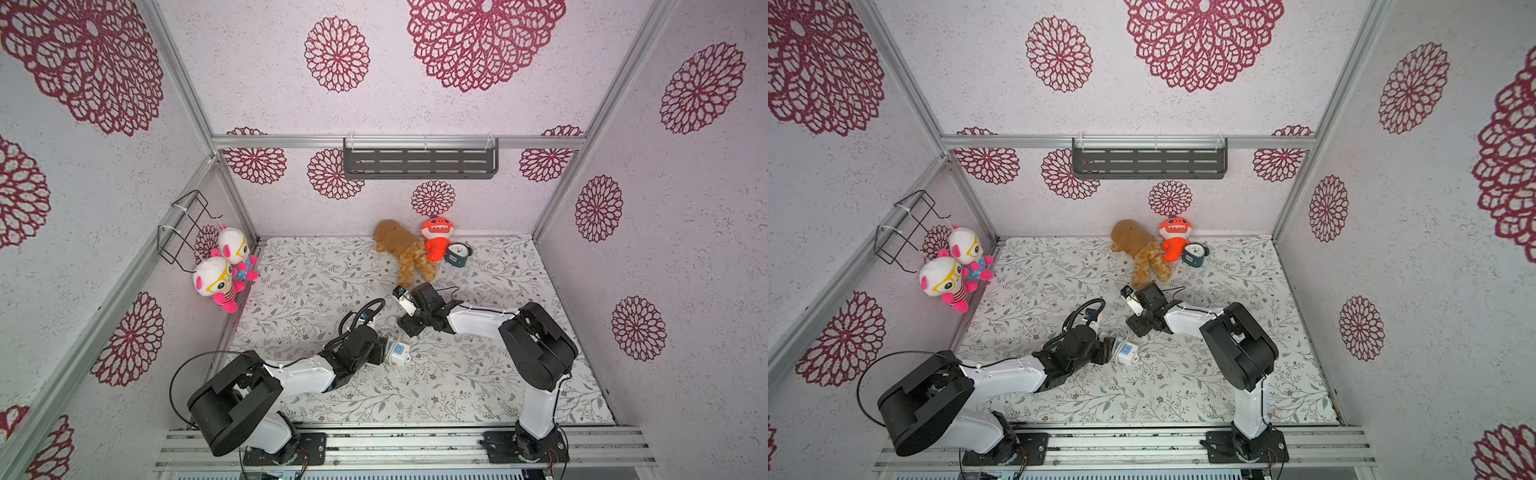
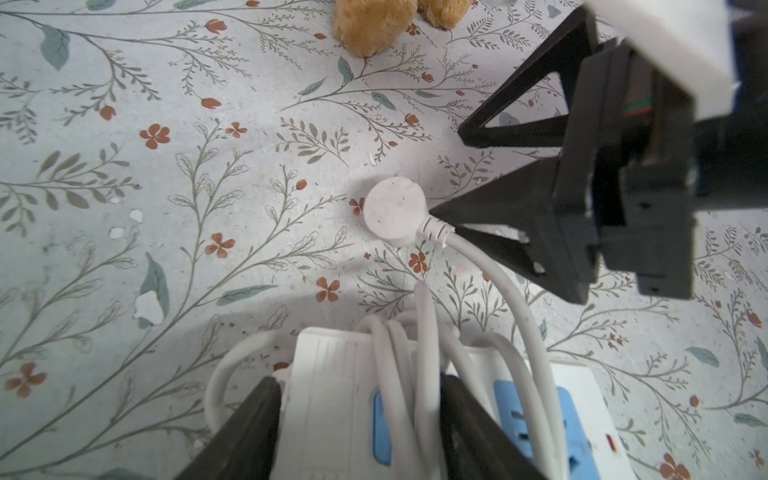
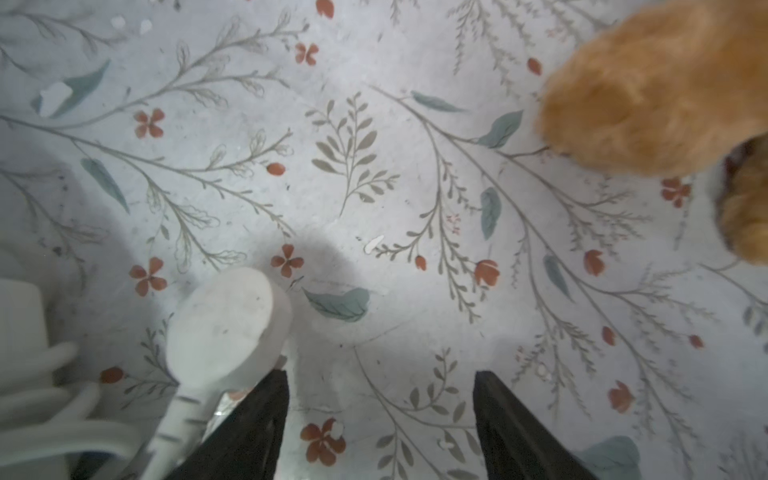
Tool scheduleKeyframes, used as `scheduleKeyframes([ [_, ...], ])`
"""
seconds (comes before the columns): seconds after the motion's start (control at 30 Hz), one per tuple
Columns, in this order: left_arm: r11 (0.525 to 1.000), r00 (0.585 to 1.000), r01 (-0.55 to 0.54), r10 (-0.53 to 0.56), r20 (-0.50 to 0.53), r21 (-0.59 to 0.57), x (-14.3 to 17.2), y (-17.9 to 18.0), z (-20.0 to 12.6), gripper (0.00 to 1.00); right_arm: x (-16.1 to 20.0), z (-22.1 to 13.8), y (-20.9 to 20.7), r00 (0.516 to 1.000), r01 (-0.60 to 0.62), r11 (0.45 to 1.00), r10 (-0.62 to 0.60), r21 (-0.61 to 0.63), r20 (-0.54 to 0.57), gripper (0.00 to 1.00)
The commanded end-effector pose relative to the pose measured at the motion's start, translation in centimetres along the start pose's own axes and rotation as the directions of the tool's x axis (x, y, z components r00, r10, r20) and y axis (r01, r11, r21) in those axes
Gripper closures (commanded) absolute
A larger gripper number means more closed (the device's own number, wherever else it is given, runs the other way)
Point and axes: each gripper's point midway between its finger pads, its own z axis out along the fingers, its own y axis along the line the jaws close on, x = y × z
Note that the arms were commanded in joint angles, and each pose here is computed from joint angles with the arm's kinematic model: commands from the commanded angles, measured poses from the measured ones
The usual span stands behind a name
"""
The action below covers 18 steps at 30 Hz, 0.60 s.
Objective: Wrap the cord around the power strip
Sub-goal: Adjust the power cord at the power strip.
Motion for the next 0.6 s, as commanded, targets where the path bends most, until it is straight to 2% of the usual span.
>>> scheduleKeyframes([
  [0.0, 0.997, 0.976, -0.065, 0.056, -0.212, -0.037, 6.5, 1.6, -0.4, 0.37, -1.7, -0.4, 1.2, 0.996, 0.042, 0.998, -0.037, -0.055, 0.079, 0.27],
  [0.17, 0.996, 0.976, -0.072, 0.061, -0.208, -0.046, 6.2, 1.7, -0.5, 0.37, -1.1, 0.1, 1.6, 0.997, 0.061, 0.996, -0.057, -0.071, 0.056, 0.27],
  [0.43, 0.995, 0.976, -0.082, 0.07, -0.206, -0.053, 5.8, 1.6, -0.7, 0.37, -0.2, -1.7, -2.4, 0.991, 0.128, 0.987, -0.124, 0.095, -0.047, 0.25],
  [0.57, 0.995, 0.975, -0.089, 0.077, -0.207, -0.053, 5.6, 1.6, -0.8, 0.37, -0.5, -2.2, -3.6, 0.991, 0.131, 0.982, -0.126, 0.133, -0.05, 0.24],
])
